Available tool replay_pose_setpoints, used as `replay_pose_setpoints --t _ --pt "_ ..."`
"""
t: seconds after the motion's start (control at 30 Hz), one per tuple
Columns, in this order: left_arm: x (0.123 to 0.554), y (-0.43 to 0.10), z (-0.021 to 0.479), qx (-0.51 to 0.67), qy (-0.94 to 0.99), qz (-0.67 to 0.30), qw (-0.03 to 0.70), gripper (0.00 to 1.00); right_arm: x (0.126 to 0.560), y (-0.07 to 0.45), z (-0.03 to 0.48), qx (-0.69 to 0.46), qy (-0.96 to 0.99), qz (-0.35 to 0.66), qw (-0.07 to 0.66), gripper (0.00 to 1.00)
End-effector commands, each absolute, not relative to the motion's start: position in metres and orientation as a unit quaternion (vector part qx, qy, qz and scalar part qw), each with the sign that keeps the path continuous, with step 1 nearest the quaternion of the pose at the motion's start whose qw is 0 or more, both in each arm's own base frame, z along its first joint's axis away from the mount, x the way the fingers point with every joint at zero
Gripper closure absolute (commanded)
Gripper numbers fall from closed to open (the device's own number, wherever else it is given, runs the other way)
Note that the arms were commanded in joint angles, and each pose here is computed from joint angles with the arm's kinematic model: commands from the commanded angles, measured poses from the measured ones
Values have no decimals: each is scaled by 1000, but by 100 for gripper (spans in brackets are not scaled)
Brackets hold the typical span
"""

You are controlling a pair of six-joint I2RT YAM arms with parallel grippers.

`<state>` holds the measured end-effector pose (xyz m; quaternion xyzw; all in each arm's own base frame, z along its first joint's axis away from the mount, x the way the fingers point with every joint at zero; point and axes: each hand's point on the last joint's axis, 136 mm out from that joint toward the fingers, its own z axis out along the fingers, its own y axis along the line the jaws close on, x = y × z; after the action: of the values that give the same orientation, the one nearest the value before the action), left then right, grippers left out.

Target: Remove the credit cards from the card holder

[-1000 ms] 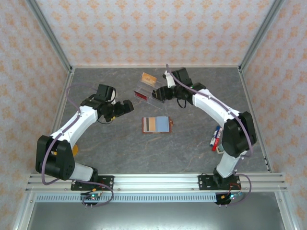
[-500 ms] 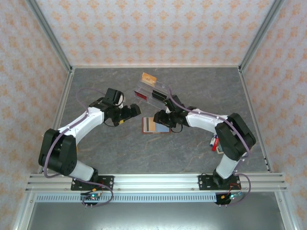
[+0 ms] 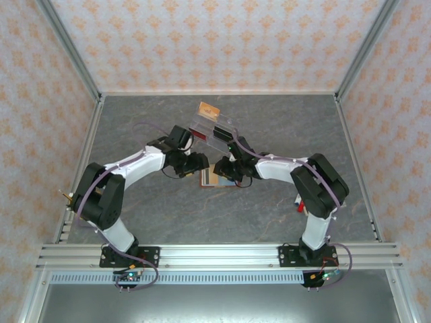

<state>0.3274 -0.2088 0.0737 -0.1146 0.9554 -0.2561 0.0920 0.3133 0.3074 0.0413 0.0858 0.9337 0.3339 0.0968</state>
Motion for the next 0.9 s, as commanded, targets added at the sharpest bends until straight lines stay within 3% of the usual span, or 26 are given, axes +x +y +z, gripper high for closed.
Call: replay_pose_setpoints --t 0.0,0.17,0.5,0.7,0.87 --pt "337 -216 75 -117 954 -257 97 42 323 313 44 86 932 333 110 71" --pt "340 -220 64 -124 955 -256 85 58 323 312 41 83 935 326 109 76" --pt "347 -226 48 -125 957 -254 67 79 323 306 34 83 943 303 107 80" --pt "346 -223 36 -133 961 -238 52 87 322 302 33 81 947 293 109 80" --pt "344 -219 29 -142 964 -221 44 89 320 305 31 75 946 298 103 80"
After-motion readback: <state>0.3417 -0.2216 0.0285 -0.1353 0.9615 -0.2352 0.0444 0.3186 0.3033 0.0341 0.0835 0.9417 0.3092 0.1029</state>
